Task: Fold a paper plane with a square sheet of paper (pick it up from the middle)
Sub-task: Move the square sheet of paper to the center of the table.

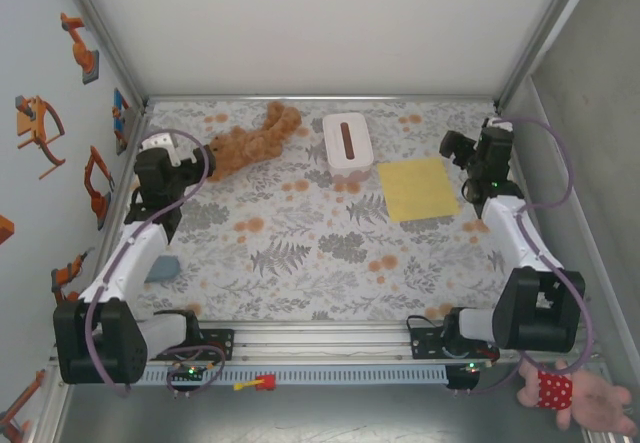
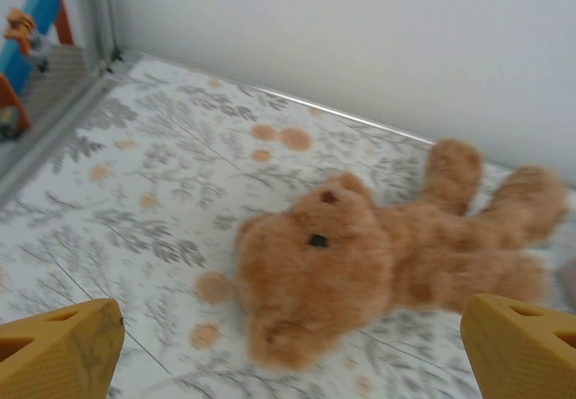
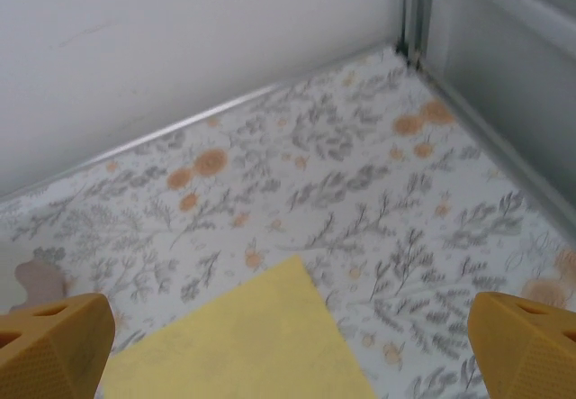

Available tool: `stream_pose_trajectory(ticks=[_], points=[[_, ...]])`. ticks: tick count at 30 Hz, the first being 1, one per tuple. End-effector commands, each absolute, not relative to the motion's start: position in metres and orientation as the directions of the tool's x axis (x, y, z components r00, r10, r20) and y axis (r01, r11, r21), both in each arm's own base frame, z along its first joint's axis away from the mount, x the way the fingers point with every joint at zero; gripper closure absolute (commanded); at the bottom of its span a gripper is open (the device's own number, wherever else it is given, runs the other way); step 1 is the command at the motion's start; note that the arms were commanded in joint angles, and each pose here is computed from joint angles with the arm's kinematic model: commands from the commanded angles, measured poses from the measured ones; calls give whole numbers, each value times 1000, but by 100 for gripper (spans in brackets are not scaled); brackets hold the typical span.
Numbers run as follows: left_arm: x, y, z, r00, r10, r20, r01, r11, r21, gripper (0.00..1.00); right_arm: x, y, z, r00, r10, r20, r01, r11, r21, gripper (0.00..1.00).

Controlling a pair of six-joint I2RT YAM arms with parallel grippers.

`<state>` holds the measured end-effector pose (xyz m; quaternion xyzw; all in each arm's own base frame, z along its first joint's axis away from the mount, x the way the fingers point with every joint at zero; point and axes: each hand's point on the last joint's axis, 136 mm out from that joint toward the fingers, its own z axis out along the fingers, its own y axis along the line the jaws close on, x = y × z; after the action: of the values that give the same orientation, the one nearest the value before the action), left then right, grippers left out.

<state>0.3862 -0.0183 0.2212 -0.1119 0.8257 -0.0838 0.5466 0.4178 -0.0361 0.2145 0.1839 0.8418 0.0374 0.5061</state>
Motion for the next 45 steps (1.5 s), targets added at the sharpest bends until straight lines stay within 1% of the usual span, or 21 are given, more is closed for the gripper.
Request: stream_pose_trajectory(ticks=[1,2,5,7,9,10,13,18,19,21,27,33,39,42,45], points=[[362,-38,214,-517,-417,-747,-133,902,-412,4,400,-17,171,-606,458,-650,325,889,324,6],[359,-41,215,-533,-437,-725,-138,890,-435,4,403,-11,169,-625,467,-626,314,884,346,9],[352,-54,214,-588,-468,-660,-136,861,-489,4,412,8,154,-700,484,-525,296,866,404,23],[350,-64,212,-606,-500,-619,-136,832,-538,4,418,18,139,-748,490,-448,300,851,430,37],[351,-76,210,-629,-513,-585,-120,807,-578,4,423,26,125,-774,496,-393,313,840,443,45],[352,-82,207,-642,-517,-566,-118,797,-593,4,425,29,117,-785,496,-370,322,838,441,47],[357,-100,199,-682,-510,-523,-115,782,-612,4,428,34,98,-810,496,-312,354,839,413,49],[364,-129,175,-744,-482,-462,-123,779,-614,4,428,38,80,-826,501,-258,387,837,386,50],[365,-136,173,-755,-467,-460,-107,781,-615,4,427,38,77,-829,501,-250,393,838,378,50],[366,-153,168,-781,-426,-456,-70,786,-615,0,427,37,69,-834,502,-228,406,840,361,50],[373,-180,153,-823,-392,-412,-57,778,-625,1,434,38,53,-849,496,-182,420,843,336,50],[376,-192,144,-841,-383,-382,-64,771,-634,0,439,38,35,-859,491,-144,433,848,306,50],[375,-198,136,-855,-371,-363,-61,766,-640,0,430,38,16,-862,496,-105,454,848,273,50],[375,-199,134,-858,-369,-356,-64,765,-641,0,424,39,10,-862,499,-86,463,846,264,55],[375,-199,134,-858,-371,-355,-66,766,-639,0,416,39,5,-860,505,-69,476,844,247,56]])
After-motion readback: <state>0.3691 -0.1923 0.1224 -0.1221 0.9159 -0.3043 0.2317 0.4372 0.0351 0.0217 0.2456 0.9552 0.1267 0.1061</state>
